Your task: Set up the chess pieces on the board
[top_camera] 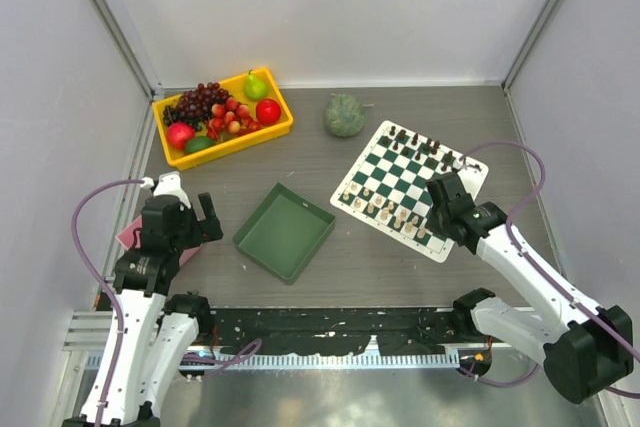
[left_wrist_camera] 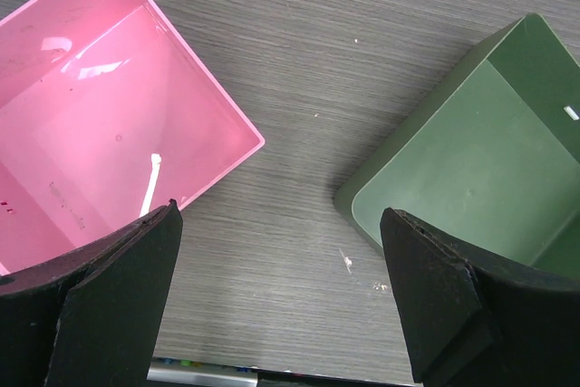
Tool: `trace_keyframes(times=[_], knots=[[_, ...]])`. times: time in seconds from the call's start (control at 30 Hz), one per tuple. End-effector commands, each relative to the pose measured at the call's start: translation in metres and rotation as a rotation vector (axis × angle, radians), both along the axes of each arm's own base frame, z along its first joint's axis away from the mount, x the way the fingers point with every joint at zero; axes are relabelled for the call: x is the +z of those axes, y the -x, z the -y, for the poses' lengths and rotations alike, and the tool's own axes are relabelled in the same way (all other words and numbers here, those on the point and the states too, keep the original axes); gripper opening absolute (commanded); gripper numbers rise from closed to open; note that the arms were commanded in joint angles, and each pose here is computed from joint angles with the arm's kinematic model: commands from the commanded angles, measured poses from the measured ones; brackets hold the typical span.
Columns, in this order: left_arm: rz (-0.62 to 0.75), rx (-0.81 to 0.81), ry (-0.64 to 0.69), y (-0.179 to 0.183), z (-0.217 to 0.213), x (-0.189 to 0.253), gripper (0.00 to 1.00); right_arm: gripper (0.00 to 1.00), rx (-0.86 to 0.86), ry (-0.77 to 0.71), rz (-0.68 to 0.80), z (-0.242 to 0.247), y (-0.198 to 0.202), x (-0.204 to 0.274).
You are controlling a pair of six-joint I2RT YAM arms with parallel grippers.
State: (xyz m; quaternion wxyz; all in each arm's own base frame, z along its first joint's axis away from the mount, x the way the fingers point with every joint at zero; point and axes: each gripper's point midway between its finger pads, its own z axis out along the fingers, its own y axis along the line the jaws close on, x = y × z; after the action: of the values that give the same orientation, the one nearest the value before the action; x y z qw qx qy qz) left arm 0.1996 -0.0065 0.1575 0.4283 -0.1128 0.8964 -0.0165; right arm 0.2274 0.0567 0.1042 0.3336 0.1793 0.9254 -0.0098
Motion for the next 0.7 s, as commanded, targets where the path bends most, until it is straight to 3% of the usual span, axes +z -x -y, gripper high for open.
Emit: trace_keyframes(times=[0.0, 0.67], knots=[[0.045, -0.015, 0.006, -0.007, 0.003, 0.011, 0.99, 0.14, -0.062, -0.040, -0.011, 0.005, 0.001, -0.007], [0.042, -0.015, 0.005, -0.007, 0.003, 0.011, 0.99, 0.12, -0.120, -0.162, -0.106, 0.012, 0.013, -0.055]])
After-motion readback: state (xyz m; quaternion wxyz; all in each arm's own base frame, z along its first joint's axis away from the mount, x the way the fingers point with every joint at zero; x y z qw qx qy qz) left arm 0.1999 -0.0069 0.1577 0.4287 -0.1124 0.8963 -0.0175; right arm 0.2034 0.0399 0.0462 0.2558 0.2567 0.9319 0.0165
